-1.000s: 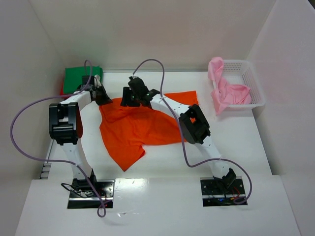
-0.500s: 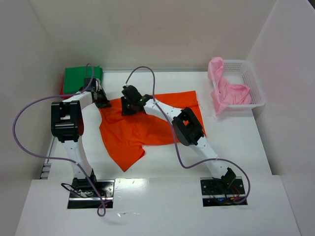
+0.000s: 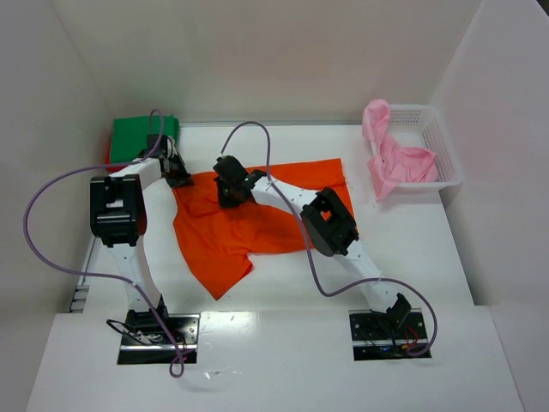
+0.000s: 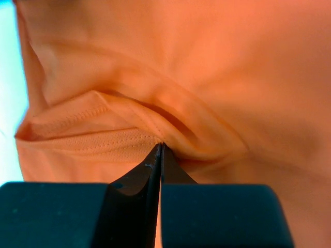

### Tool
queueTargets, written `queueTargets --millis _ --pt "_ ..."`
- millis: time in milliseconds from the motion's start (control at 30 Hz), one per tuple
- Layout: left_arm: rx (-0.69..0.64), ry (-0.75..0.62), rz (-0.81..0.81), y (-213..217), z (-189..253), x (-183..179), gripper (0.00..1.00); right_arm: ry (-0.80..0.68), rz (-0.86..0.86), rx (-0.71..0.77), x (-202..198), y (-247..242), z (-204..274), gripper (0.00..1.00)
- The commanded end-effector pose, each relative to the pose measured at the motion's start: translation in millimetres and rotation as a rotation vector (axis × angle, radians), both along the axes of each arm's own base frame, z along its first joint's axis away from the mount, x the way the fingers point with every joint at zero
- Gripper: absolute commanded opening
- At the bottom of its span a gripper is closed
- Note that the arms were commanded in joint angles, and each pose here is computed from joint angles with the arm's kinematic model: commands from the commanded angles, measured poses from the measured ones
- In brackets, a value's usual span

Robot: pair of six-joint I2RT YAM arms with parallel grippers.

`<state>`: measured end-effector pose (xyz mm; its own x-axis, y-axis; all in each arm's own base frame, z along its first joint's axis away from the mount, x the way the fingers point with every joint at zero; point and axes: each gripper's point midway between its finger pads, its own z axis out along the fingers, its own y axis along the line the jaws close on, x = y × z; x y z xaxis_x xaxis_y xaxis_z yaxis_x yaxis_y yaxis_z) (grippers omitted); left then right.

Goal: Fold and stack the t-shirts
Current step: Fold the flattened tshirt in 1/3 of the way

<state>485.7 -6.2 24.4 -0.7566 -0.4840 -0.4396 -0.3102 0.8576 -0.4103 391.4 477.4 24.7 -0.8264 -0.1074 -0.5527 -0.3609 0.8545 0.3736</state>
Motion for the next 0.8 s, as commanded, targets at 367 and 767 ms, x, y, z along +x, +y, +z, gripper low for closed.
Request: queueTargets --millis 367,767 --pt "0.021 -0.009 -0.01 4 1 7 0.0 0.02 0.033 0.018 -56 -8 32 0.22" --pt "0.039 -0.011 -0.02 6 2 8 0.0 -0.141 -0.027 0.078 -23 3 98 0.39"
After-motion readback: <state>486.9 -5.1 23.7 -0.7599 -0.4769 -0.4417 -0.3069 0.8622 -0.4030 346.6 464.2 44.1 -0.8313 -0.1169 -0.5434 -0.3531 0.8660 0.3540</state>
